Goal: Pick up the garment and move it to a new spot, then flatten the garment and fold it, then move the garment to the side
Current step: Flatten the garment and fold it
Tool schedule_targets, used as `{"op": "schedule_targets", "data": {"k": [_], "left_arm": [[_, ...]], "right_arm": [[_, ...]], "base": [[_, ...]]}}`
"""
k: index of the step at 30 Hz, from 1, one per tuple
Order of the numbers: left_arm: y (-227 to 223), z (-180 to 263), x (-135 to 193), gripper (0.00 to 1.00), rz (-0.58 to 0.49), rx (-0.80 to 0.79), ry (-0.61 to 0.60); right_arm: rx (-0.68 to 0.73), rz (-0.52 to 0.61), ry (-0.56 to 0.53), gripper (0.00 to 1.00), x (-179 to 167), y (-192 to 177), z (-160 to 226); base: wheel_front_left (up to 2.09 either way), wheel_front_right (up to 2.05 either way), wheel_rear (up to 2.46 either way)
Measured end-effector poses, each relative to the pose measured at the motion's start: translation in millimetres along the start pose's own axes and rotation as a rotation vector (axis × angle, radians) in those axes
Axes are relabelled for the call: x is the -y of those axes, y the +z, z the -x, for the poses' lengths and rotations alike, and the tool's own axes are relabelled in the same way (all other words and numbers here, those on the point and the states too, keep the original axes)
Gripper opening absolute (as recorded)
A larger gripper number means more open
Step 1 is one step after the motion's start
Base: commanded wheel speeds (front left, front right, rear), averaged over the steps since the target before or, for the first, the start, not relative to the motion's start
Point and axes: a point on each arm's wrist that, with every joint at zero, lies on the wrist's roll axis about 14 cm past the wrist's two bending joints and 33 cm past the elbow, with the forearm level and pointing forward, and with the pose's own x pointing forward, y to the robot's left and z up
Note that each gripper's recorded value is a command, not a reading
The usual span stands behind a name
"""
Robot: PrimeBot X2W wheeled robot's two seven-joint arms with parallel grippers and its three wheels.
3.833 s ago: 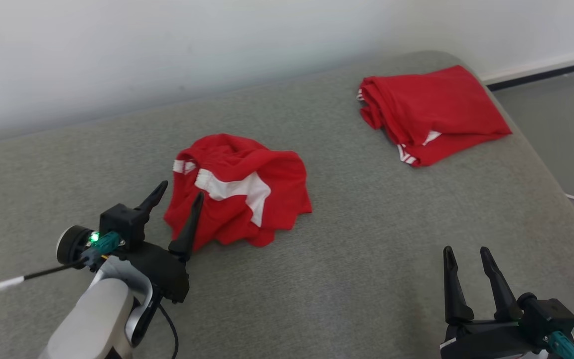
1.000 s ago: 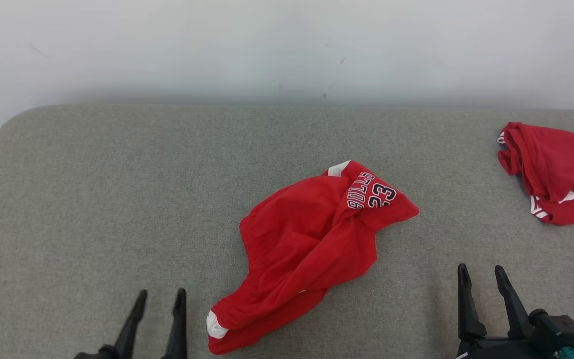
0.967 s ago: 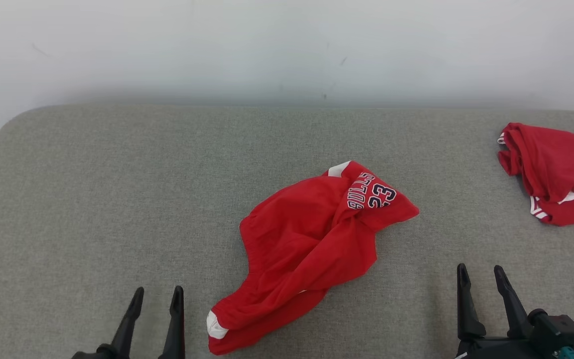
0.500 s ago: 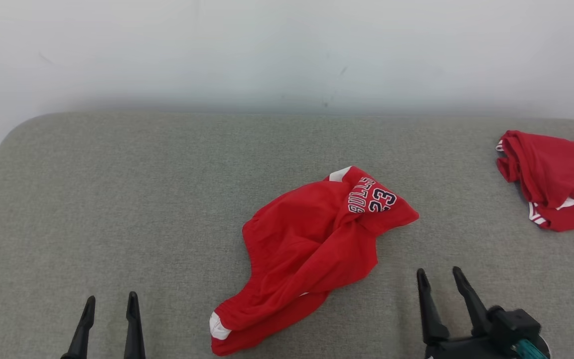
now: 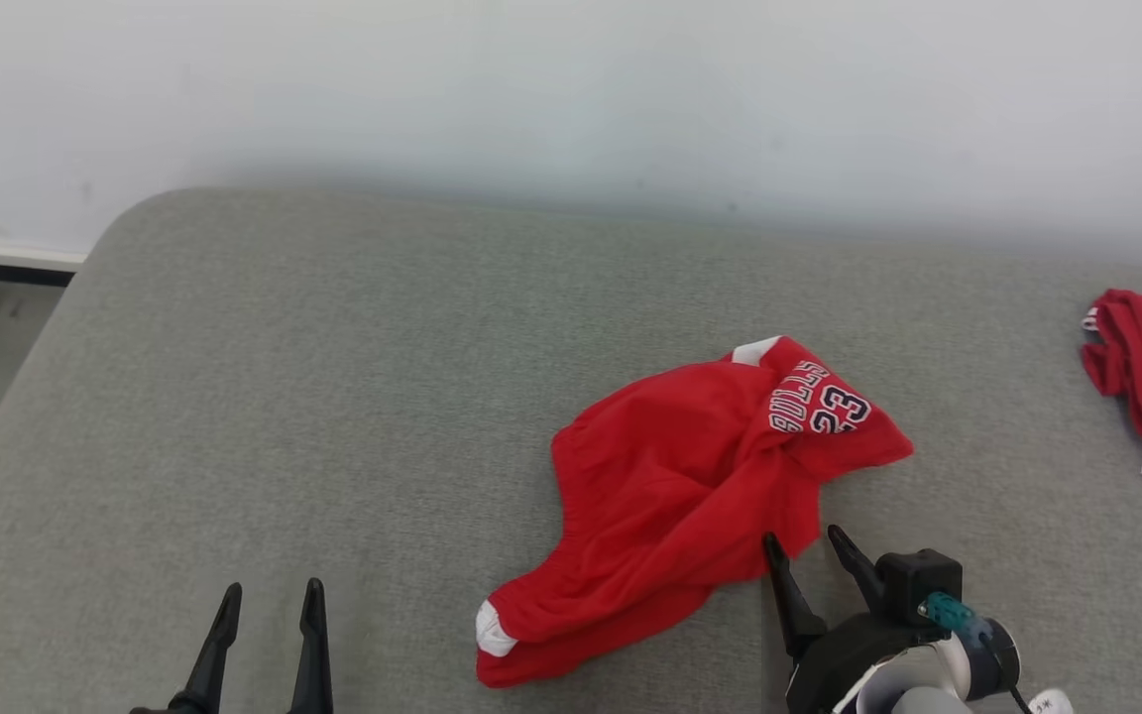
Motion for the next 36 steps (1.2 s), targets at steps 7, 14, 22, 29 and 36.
{"op": "schedule_targets", "data": {"k": [7,14,22,29,36], "left_arm": [[4.1,12.2,-14.1,1.0,0.015,0.013,0.05],[2.5,14.6,-12.1,1.0,0.032,0.012,0.044],[-4.3,4.6,6.2,1.0,0.061,-0.008,-0.013],[-13.6,-9.5,28.9,1.0,0.086,-0.036,-0.08],[-20.5,-24.1,42.3,1.0,0.09,-0.056,-0.12]], "right_arm": [[-0.038,-0.009,0.029,0.0,-11.7,-2.8,-14.6],[0.028,-0.05,-0.015,0.0,0.8,13.7,-5.1],[0.095,-0.063,-0.115,0.0,36.1,11.7,43.9],[0.127,-0.043,-0.206,0.0,61.0,7.4,92.3],[0.131,-0.001,-0.245,0.0,72.7,7.8,115.2]], "base": [[0.0,0.0,0.0],[0.0,0.0,0.0],[0.0,0.0,0.0],[0.0,0.0,0.0],[0.0,0.0,0.0]]}}
